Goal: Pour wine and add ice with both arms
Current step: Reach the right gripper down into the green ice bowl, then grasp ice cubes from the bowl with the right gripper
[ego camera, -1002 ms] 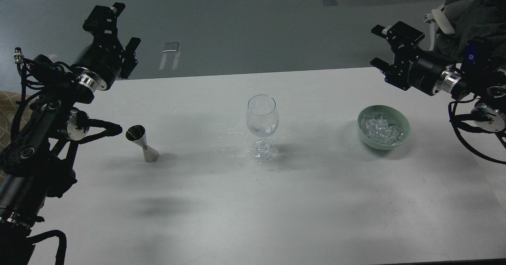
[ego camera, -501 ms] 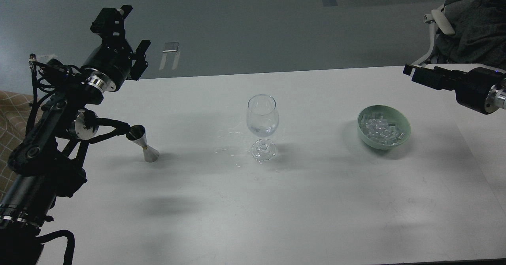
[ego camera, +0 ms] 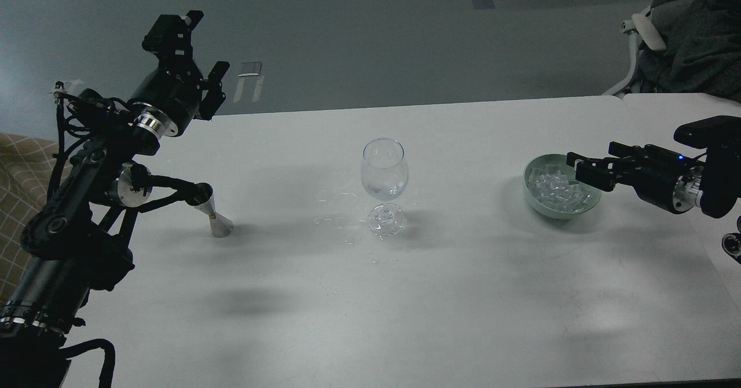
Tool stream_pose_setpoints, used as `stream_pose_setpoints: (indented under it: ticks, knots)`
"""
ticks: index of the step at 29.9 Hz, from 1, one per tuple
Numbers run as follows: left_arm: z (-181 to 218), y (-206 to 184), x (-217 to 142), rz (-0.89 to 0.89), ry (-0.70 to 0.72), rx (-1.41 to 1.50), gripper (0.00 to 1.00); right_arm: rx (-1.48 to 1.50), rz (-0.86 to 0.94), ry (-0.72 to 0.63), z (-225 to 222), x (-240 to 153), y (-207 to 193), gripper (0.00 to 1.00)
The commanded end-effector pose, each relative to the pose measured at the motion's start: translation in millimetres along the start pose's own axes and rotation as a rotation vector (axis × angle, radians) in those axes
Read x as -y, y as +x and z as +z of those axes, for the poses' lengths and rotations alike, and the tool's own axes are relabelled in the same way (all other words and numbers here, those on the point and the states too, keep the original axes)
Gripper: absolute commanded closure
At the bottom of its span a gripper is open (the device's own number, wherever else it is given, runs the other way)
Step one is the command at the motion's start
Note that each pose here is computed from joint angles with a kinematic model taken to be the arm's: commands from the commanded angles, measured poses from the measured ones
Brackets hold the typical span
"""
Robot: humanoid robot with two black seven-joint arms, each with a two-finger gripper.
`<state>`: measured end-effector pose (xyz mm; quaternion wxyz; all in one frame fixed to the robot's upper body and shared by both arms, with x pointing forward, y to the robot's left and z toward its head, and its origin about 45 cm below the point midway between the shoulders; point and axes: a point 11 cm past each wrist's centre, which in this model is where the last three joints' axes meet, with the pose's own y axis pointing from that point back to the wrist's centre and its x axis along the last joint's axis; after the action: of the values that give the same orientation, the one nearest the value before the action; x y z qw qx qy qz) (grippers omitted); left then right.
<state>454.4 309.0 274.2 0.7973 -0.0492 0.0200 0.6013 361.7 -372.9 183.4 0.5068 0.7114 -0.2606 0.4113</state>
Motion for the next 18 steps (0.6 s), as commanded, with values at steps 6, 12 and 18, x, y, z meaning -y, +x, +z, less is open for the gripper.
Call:
stream_pose_setpoints:
  ticks: [6,12,18]
  knots:
    - [-1,1,-1,0.002,0.002,-0.002,0.02,0.008,-0.036,0.005,-7,12,-20,0.37]
    - [-1,1,-1,0.002,0.002,-0.002,0.02,0.037,-0.047,0.007,-11,20,-31,0.36]
    - [-3,1,-2,0.003,0.005,-0.003,0.02,0.055,-0.055,0.001,-11,25,-38,0.36]
